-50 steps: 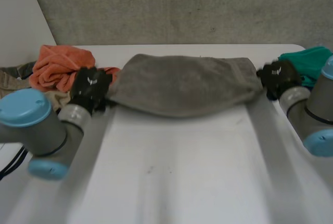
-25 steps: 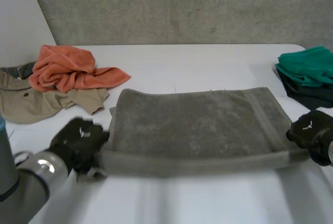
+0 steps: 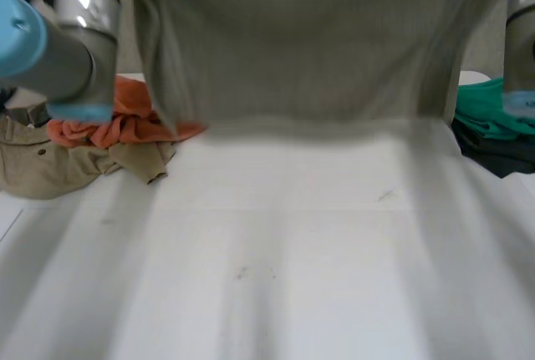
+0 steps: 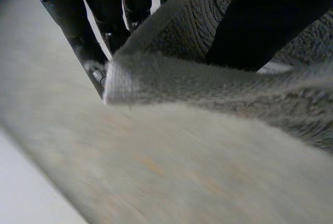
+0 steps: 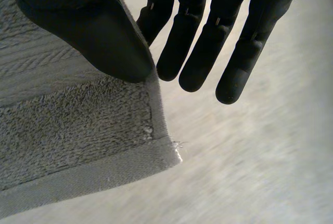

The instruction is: Fold the laundry.

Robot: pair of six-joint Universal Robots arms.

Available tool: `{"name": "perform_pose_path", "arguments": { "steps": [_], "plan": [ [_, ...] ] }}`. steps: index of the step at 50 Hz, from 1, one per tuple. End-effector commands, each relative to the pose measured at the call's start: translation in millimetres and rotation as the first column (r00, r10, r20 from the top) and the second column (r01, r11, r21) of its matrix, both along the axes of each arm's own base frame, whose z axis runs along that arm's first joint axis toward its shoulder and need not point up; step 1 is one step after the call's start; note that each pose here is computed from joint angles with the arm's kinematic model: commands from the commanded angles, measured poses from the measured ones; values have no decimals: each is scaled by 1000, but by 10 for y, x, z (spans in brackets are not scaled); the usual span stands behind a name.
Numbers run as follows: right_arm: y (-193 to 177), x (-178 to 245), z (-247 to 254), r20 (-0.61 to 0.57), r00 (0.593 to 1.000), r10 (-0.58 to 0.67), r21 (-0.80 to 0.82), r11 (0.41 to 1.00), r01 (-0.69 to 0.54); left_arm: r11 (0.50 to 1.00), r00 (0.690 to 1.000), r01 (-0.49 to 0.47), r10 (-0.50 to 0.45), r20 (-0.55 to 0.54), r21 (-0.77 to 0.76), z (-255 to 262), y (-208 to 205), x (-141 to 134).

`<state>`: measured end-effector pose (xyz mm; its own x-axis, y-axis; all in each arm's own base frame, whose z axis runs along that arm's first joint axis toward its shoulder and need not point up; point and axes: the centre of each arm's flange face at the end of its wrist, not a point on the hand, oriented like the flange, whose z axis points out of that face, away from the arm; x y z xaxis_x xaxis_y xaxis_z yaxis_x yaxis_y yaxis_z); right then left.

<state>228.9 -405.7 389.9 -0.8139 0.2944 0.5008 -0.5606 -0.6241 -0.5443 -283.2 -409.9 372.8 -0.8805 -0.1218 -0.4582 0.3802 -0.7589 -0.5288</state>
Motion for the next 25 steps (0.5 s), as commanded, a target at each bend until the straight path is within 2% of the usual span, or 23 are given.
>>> {"name": "perform_pose_path", "arguments": {
  "steps": [1,6,12,15,16,19,20,23,25],
  "plan": [
    [43,83,-28,14,999,32,-39,999,-32,997,980,76,-78,-181,-18,69,-51,167],
    [47,110,-409,-19,998,55,76,996,-54,983,988,82,-57,-147,166,-438,-21,182],
    [95,88,-951,-76,993,94,250,966,-72,917,996,80,-54,-77,390,-1193,201,209],
    [192,78,-1367,-108,986,131,397,915,-78,867,996,90,-84,-35,489,-1557,376,203],
    [256,71,-1608,-121,981,154,477,875,-78,855,995,92,-92,-25,511,-1633,422,208],
    [369,55,-1878,-137,974,179,573,817,-70,801,992,94,-124,10,591,-1919,618,232],
    [463,37,-2013,-142,971,193,629,775,-62,788,991,93,-130,16,608,-1975,671,243],
    [593,-16,-2169,-152,967,204,702,711,-39,736,988,68,-145,59,673,-2141,907,300],
    [720,-99,-2314,-175,962,211,775,632,2,697,980,19,-155,125,717,-2180,1134,349]
  ]
}}
